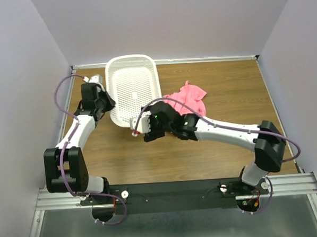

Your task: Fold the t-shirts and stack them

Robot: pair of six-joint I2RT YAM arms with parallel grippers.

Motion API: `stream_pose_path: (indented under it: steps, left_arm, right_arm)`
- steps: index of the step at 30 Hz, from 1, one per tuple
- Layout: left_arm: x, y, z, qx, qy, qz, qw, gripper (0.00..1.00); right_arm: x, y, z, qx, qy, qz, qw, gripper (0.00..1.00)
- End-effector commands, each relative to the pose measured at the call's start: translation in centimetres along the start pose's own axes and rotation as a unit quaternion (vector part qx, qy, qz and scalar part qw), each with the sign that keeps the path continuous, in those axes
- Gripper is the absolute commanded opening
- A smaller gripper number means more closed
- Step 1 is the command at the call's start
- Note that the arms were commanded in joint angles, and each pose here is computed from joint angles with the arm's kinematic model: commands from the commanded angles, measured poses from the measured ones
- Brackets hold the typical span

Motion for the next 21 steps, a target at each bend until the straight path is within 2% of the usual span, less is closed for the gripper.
stream_pose_path:
  steps: [1, 3, 4, 7, 10, 12, 15, 16, 17, 18, 19, 21]
  left_arm:
    - [6.3, -1.4, 3.4, 0.072, 0.047, -0.110, 0.990, 0.00]
    - [7.7, -1.3, 6.2, 0.095, 0.039, -0.117, 0.988, 0.00]
    - [8.4, -0.5, 7.3, 0.110, 0.041, -0.107, 0.987, 0.00]
    - [10.0, 1.3, 10.2, 0.160, 0.063, -0.068, 0.983, 0.00]
    - [10.5, 3.2, 12.0, 0.203, 0.090, -0.014, 0.975, 0.00]
    - [13.5, 3.2, 12.1, 0.231, 0.109, -0.029, 0.966, 0.00]
    - [15.6, 3.7, 14.1, 0.289, 0.137, 0.008, 0.947, 0.00]
    - [14.5, 4.3, 14.8, 0.296, 0.132, 0.034, 0.945, 0.00]
    - [15.9, 3.9, 15.4, 0.309, 0.121, 0.023, 0.943, 0.00]
    - [15.5, 4.5, 16.4, 0.325, 0.110, 0.037, 0.939, 0.01]
    - [16.5, 4.0, 16.7, 0.356, 0.108, 0.033, 0.928, 0.11]
    - [17.1, 3.9, 17.3, 0.376, 0.097, 0.030, 0.921, 0.20]
  right_arm:
    - [-2.4, -4.7, -5.4, -0.079, 0.142, -0.046, 0.986, 1.00]
    - [-4.9, -5.9, -5.8, -0.072, 0.189, -0.055, 0.978, 1.00]
    - [-7.4, -6.7, -5.2, -0.066, 0.227, -0.053, 0.970, 1.00]
    - [-10.6, -8.0, -3.0, -0.047, 0.266, -0.051, 0.961, 1.00]
    - [-11.7, -9.1, 0.3, -0.024, 0.281, -0.053, 0.958, 1.00]
    - [-11.9, -9.6, 1.3, -0.020, 0.288, -0.054, 0.956, 1.00]
    - [-11.9, -10.7, 1.9, -0.024, 0.293, -0.066, 0.953, 1.00]
    - [-11.8, -10.8, 1.9, -0.024, 0.294, -0.069, 0.953, 1.00]
    - [-11.8, -10.8, 1.8, -0.026, 0.294, -0.070, 0.953, 1.00]
    - [-11.7, -10.9, 1.7, -0.029, 0.293, -0.070, 0.953, 1.00]
    - [-11.7, -11.0, 1.5, -0.033, 0.295, -0.068, 0.953, 1.00]
    - [-11.8, -11.1, 1.4, -0.038, 0.298, -0.066, 0.952, 1.00]
Point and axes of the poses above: each gripper's point midway between its finger pads, its own y axis out along the fingers, its own z axis along the line the jaws close on, x = y × z, the point moved 9 cm from there along -y, back along the fingers, and after that the axes turned 6 degrees about -y, right-handed, at the moved point
